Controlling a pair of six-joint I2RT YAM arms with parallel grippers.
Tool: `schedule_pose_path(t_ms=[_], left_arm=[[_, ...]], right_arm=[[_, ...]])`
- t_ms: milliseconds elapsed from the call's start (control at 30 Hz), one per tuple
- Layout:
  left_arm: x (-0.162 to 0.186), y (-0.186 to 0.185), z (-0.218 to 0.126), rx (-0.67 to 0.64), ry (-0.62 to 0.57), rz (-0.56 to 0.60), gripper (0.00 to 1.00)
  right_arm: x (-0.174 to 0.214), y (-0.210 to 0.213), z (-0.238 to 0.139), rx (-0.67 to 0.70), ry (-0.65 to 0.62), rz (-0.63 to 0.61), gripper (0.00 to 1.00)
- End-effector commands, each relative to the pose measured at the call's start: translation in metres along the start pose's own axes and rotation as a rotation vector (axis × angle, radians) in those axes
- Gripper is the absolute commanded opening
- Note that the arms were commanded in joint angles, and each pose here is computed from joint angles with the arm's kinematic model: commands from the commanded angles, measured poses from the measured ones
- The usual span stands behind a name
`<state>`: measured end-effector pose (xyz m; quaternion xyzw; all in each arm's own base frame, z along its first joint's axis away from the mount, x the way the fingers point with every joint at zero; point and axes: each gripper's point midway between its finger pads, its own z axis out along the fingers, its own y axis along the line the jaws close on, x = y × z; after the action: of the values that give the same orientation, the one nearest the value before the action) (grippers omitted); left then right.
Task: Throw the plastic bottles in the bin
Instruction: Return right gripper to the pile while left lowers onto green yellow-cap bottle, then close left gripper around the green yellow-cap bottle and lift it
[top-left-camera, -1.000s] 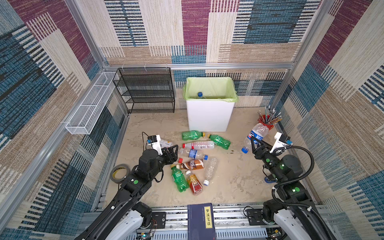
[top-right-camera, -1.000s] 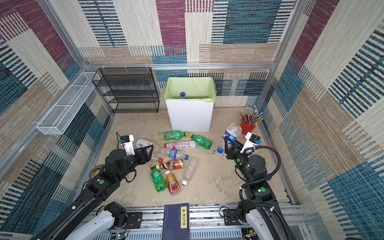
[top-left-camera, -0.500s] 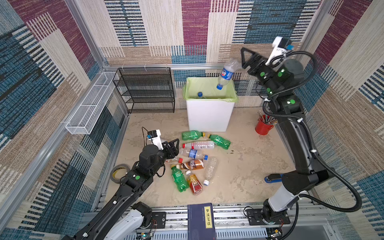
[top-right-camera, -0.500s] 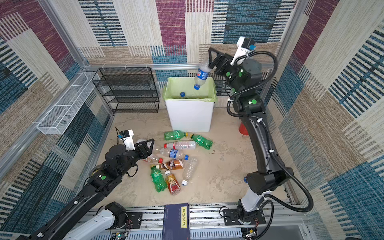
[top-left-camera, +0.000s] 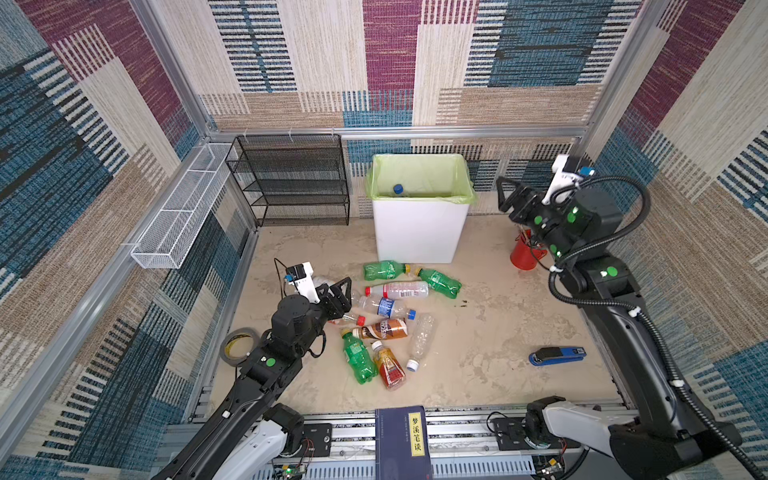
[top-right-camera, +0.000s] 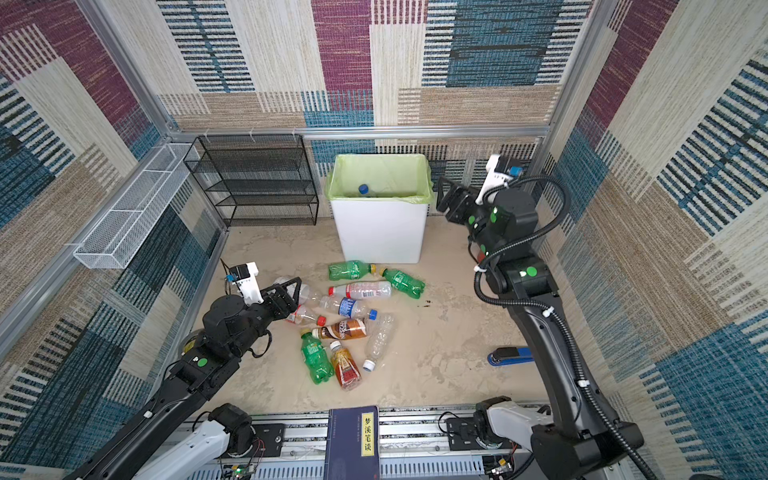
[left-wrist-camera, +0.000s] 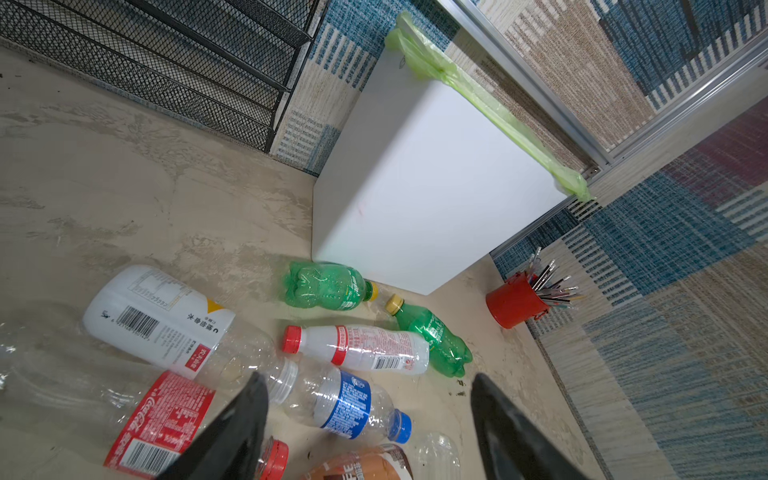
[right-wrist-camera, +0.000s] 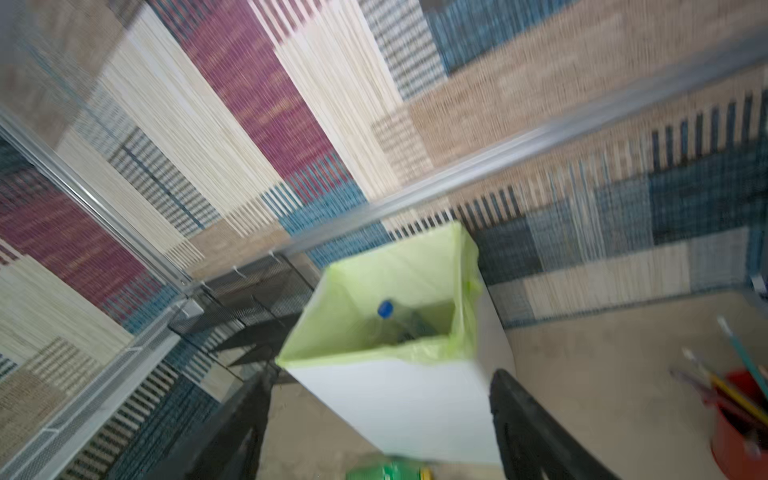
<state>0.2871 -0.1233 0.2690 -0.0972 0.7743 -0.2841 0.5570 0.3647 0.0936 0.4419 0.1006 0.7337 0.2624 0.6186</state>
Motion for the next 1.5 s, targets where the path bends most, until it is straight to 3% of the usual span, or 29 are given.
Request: schedule_pose_path(t_ms=[0, 167, 367, 833, 1067, 1233, 1467], left_arm=[[0.007, 0.005, -0.004, -0.003, 0.022, 0.012, 0.77], [0.018, 0.015, -0.014, -0.035, 0.064, -0.006, 0.77], [0.037, 0.03, -0.026, -0.098, 0.14, -0.067, 0.71], [0.072, 0.063, -0.051, -0.35, 0.358, -0.206, 0.67], [0.126, 0.074, -0.062, -0.508, 0.648, -0.323, 0.67], [0.158, 0.063, -0.06, -0.516, 0.837, -0.394, 0.61], [0.172, 0.058, -0.059, -0.591, 0.904, -0.368, 0.68]], right_arm=[[0.073, -0.03, -0.007, 0.038, 0.167, 0.14, 0.8], [0.181, -0.073, -0.018, 0.132, 0.447, 0.264, 0.75], [0.25, -0.097, -0.039, 0.224, 0.653, 0.334, 0.72], [0.31, -0.079, -0.048, 0.163, 0.852, 0.329, 0.7], [0.319, -0.08, -0.05, 0.116, 0.884, 0.26, 0.7], [0.322, -0.082, -0.054, 0.093, 0.886, 0.21, 0.7], [0.327, -0.081, -0.062, 0.044, 0.896, 0.176, 0.7]])
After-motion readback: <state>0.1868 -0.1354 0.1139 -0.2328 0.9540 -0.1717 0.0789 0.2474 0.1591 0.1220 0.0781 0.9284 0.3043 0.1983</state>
